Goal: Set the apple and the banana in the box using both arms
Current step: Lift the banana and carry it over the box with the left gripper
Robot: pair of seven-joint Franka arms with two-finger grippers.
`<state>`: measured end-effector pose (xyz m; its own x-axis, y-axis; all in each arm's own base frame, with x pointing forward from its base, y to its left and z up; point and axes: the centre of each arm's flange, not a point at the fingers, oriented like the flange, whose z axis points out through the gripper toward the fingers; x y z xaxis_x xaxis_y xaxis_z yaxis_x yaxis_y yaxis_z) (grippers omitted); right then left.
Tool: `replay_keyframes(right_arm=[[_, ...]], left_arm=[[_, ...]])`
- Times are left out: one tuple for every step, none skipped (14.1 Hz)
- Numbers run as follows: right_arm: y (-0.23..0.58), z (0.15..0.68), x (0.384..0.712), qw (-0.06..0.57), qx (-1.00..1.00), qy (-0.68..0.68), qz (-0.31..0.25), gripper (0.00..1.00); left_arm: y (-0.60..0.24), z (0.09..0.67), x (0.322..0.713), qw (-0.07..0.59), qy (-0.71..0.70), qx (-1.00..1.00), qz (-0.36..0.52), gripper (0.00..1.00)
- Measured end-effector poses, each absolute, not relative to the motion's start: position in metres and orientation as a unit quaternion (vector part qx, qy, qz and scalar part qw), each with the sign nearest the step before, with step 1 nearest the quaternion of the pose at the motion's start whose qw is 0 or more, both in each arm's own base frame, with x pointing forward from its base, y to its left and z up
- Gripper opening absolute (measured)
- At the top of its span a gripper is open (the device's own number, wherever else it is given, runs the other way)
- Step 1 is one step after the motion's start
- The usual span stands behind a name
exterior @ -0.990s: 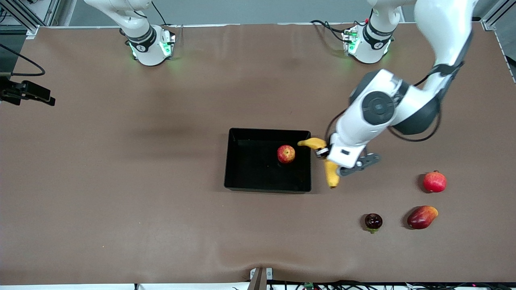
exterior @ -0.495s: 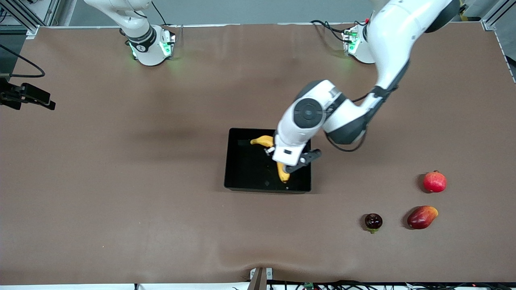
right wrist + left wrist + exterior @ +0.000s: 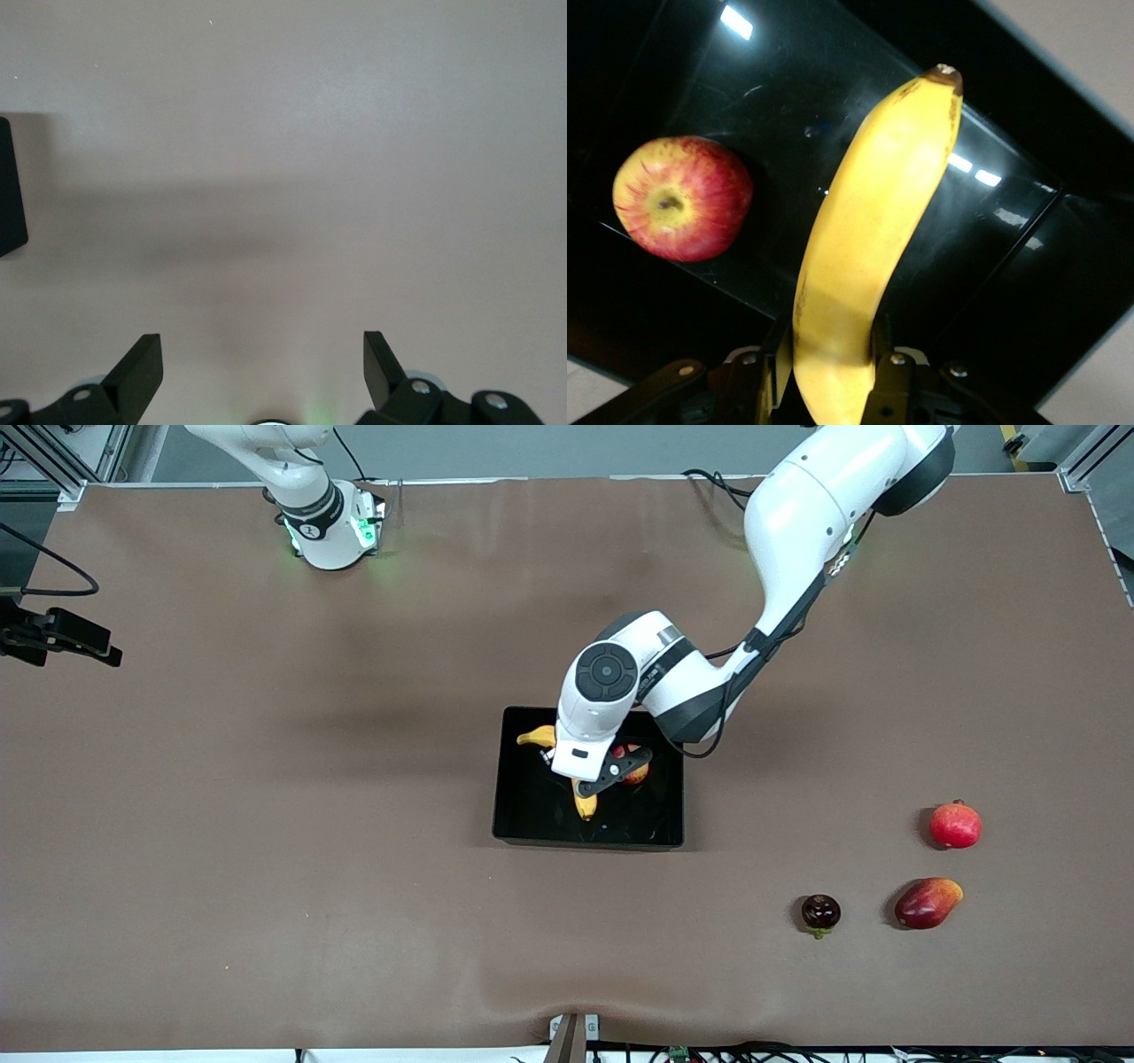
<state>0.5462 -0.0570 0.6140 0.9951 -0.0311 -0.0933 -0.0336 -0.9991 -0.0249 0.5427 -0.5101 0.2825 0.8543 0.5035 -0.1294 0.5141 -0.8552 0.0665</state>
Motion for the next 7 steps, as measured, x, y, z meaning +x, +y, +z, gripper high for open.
replay_keyframes(right_arm=[[-0.057, 0.614, 0.546, 0.013, -0.999, 0.016, 0.047, 1.0], [-0.057, 0.614, 0.546, 0.013, -0.999, 0.016, 0.047, 1.0], [-0.057, 0.614, 0.546, 0.013, -0.999, 0.016, 0.047, 1.0], [-0.057, 0.614, 0.546, 0.013, -0.999, 0.016, 0.047, 1.0], [-0.057, 0.614, 0.546, 0.013, -0.999, 0.016, 0.047, 1.0], [-0.057, 0.614, 0.546, 0.013, -0.999, 0.016, 0.047, 1.0], [-0.057, 0.614, 0.546, 0.013, -0.999, 0.016, 0.047, 1.0]], left_arm=[[-0.512, 0.275, 0.54, 0.046, 0.263, 0.962, -0.058, 0.39], [-0.514, 0.268, 0.538, 0.042, 0.261, 0.962, -0.062, 0.39], [-0.516, 0.26, 0.535, 0.039, 0.26, 0.963, -0.066, 0.39], [-0.517, 0.253, 0.533, 0.037, 0.257, 0.963, -0.07, 0.39], [-0.517, 0.248, 0.533, 0.036, 0.253, 0.964, -0.072, 0.39], [-0.517, 0.242, 0.532, 0.036, 0.247, 0.965, -0.073, 0.39], [-0.518, 0.237, 0.533, 0.041, 0.242, 0.967, -0.073, 0.39]])
